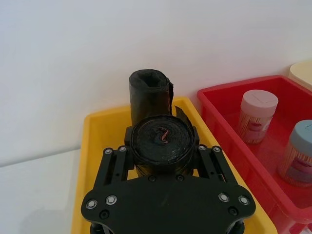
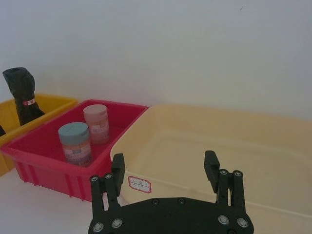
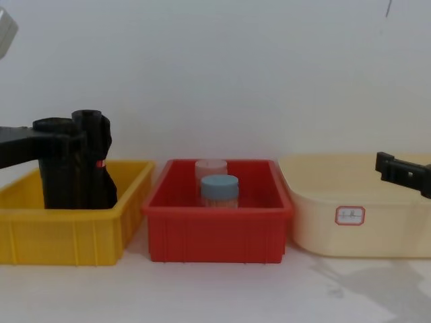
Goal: Pick up the garbage bag with the one hand and transfer it to the other hand.
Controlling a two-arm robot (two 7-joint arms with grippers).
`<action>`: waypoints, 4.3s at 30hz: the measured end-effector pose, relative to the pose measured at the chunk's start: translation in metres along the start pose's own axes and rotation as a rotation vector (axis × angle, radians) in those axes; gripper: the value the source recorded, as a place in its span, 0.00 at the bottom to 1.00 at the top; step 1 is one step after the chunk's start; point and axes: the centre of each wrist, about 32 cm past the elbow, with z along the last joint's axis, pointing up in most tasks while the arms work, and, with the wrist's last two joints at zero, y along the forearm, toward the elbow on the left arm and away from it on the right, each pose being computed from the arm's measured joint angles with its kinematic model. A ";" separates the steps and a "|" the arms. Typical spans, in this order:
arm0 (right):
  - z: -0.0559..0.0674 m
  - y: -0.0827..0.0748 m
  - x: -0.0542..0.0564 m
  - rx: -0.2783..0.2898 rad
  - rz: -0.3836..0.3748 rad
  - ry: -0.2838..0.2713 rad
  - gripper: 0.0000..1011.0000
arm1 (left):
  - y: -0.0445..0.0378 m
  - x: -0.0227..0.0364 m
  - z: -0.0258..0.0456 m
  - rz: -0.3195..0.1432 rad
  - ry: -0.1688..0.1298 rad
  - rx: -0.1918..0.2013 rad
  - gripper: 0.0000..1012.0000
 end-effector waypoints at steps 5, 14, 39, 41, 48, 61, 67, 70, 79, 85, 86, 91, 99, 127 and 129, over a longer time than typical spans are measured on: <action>0.000 0.000 0.000 0.000 0.000 0.000 0.99 | -0.0016 0.0002 0.0000 -0.003 0.000 0.001 0.52; 0.000 0.000 0.000 0.000 0.000 0.000 0.99 | -0.0012 -0.0008 0.0036 -0.010 -0.005 -0.011 0.52; 0.000 0.000 0.000 0.000 0.000 0.000 0.99 | -0.0095 -0.0030 0.1128 -0.188 -0.033 -0.273 0.52; 0.000 0.000 0.000 0.000 0.000 0.000 0.99 | -0.0117 -0.0056 0.1181 -0.203 -0.025 -0.281 0.52; 0.000 0.000 0.000 0.000 0.000 0.000 0.99 | -0.0265 -0.0204 0.1337 -0.266 0.014 -0.282 0.52; 0.000 0.000 0.000 0.000 0.000 0.000 0.99 | -0.0637 -0.0563 0.1300 -0.347 0.067 -0.212 0.52; 0.000 0.000 0.000 0.000 0.000 0.000 0.99 | -0.0806 -0.0733 0.1308 -0.381 0.075 -0.189 0.52; 0.000 0.000 0.000 0.000 0.000 0.000 0.99 | -0.0885 -0.0813 0.1323 -0.397 0.076 -0.179 0.52; 0.000 0.000 0.000 0.000 0.000 0.000 0.99 | -0.1041 -0.1014 0.1367 -0.440 0.063 -0.149 0.52; 0.001 0.001 0.000 -0.002 0.000 0.002 0.99 | -0.1097 -0.1095 0.1386 -0.458 0.055 -0.133 0.52; 0.001 0.002 0.000 -0.005 0.000 0.004 0.99 | -0.1102 -0.1103 0.1387 -0.460 0.055 -0.132 0.52; 0.007 0.010 0.000 -0.019 0.012 0.014 0.99 | -0.1128 -0.1146 0.1396 -0.469 0.051 -0.124 0.52; 0.019 0.033 -0.005 -0.041 0.057 0.014 0.99 | -0.1152 -0.1183 0.1407 -0.477 0.047 -0.117 0.52; 0.049 0.104 -0.030 -0.043 0.116 -0.064 0.99 | -0.1174 -0.1217 0.1414 -0.484 0.043 -0.110 0.52; 0.050 0.108 -0.031 -0.042 0.114 -0.068 0.99 | -0.1174 -0.1218 0.1415 -0.484 0.043 -0.110 0.52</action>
